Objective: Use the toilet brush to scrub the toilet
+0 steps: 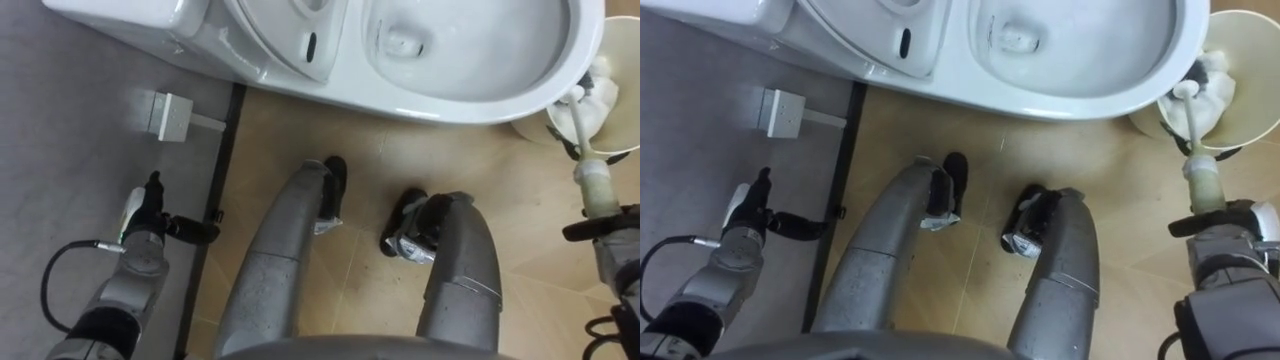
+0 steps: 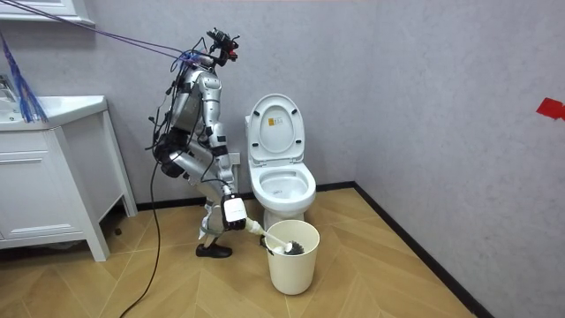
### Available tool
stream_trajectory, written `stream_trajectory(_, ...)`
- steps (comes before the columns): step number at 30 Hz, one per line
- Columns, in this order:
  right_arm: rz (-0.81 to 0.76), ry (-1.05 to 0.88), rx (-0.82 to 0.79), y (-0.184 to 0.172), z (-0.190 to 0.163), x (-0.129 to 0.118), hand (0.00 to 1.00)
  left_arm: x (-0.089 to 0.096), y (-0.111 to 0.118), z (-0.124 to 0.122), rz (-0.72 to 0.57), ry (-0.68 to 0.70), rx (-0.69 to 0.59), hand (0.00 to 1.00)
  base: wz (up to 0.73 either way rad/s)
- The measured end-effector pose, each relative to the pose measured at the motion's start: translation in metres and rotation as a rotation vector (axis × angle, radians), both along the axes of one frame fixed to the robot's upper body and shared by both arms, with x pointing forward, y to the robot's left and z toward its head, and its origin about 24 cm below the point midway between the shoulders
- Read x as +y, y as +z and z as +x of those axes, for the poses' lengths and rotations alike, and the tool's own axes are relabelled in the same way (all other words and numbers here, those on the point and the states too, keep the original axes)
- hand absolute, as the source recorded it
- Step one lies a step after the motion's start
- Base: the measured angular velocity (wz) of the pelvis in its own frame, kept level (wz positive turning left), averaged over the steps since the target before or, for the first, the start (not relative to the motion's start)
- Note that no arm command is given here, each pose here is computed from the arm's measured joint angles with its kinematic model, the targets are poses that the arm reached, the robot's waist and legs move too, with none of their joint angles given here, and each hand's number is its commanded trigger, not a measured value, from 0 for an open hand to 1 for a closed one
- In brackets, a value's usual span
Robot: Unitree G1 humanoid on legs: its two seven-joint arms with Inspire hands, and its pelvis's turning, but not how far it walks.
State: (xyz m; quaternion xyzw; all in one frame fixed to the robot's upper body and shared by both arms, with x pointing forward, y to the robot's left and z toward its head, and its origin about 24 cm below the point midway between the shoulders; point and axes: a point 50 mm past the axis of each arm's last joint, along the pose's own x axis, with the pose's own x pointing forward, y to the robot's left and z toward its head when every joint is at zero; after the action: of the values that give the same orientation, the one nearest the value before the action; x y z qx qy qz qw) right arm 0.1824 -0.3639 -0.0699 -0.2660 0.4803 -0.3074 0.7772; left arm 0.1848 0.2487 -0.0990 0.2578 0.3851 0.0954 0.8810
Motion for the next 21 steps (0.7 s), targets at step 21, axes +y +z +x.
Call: stream_trajectory(21,0.080,-0.085,-0.073,-0.0009,0.0015,0.0018,0.00,0.0000,-0.0008,-0.0022,-0.017,0.011,-0.005,0.00,0.00)
